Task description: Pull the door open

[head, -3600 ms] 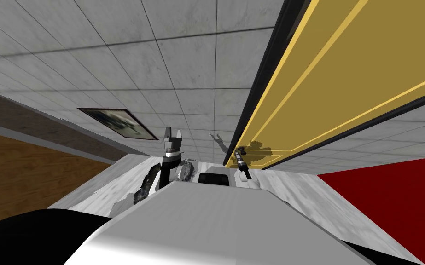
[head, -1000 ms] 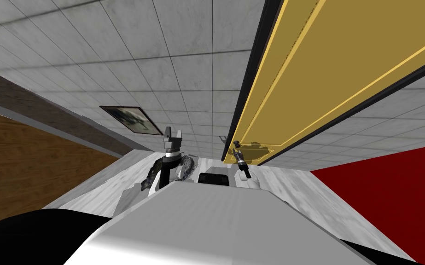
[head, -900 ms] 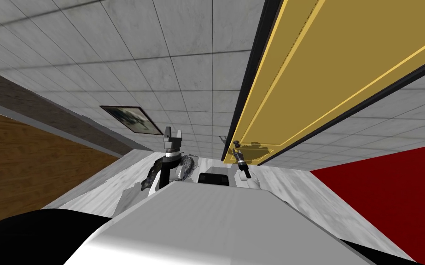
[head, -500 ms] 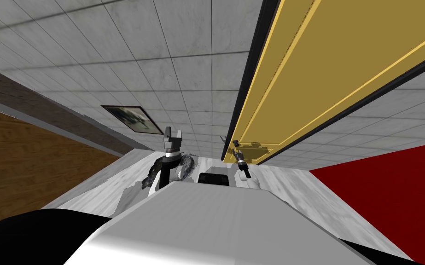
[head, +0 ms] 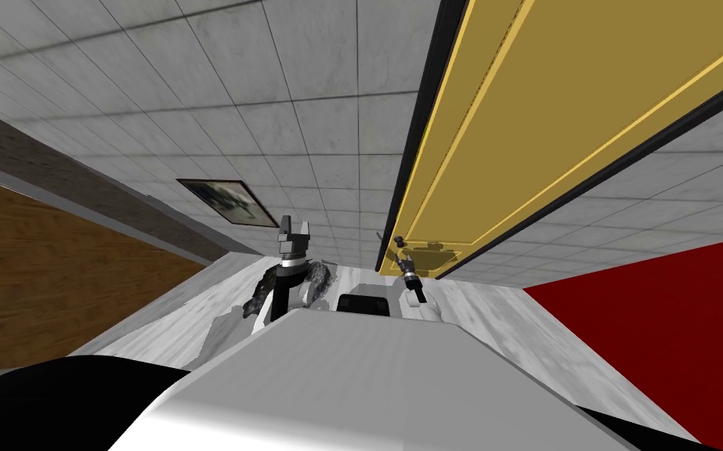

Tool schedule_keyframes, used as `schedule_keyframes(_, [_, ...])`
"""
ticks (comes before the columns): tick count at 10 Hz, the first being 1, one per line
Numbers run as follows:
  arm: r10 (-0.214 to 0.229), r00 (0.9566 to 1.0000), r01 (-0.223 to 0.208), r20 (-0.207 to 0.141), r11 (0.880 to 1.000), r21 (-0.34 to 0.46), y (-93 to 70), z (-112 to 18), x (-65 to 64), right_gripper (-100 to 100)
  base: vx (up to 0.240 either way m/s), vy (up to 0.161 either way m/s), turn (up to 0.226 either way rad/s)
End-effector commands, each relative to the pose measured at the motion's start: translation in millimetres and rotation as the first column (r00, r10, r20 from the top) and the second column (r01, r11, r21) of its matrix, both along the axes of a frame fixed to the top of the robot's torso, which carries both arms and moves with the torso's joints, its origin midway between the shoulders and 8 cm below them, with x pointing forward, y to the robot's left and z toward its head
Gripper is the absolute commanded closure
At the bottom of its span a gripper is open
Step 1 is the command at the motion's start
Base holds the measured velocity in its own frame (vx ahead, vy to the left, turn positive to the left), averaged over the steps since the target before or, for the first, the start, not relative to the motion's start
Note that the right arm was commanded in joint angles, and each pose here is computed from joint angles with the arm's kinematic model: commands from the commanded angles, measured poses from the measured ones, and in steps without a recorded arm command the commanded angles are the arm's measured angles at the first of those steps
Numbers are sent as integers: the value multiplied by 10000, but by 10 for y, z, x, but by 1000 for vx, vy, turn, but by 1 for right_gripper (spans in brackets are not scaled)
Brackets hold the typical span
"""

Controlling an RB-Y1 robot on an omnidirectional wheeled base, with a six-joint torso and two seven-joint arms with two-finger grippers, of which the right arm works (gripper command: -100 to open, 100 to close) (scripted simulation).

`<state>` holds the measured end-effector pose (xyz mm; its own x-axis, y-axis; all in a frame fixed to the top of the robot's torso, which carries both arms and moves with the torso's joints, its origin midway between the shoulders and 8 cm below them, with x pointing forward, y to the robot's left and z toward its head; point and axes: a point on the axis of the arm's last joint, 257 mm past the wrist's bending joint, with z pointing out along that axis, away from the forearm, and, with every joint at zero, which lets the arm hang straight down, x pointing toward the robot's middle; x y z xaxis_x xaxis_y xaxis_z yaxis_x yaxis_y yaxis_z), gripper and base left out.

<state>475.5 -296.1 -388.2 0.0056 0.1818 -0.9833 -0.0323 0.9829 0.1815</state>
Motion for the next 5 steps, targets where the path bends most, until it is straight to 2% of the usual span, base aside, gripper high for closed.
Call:
schedule_keyframes(1, [-36, 10000, 35, -5, 9989, -459, 0, -5, 3, -100, -57, -29, 3])
schedule_keyframes(5, [-103, 9999, 99, -26, 9925, -1218, 3, -19, 8, -100, -49, -30, 2])
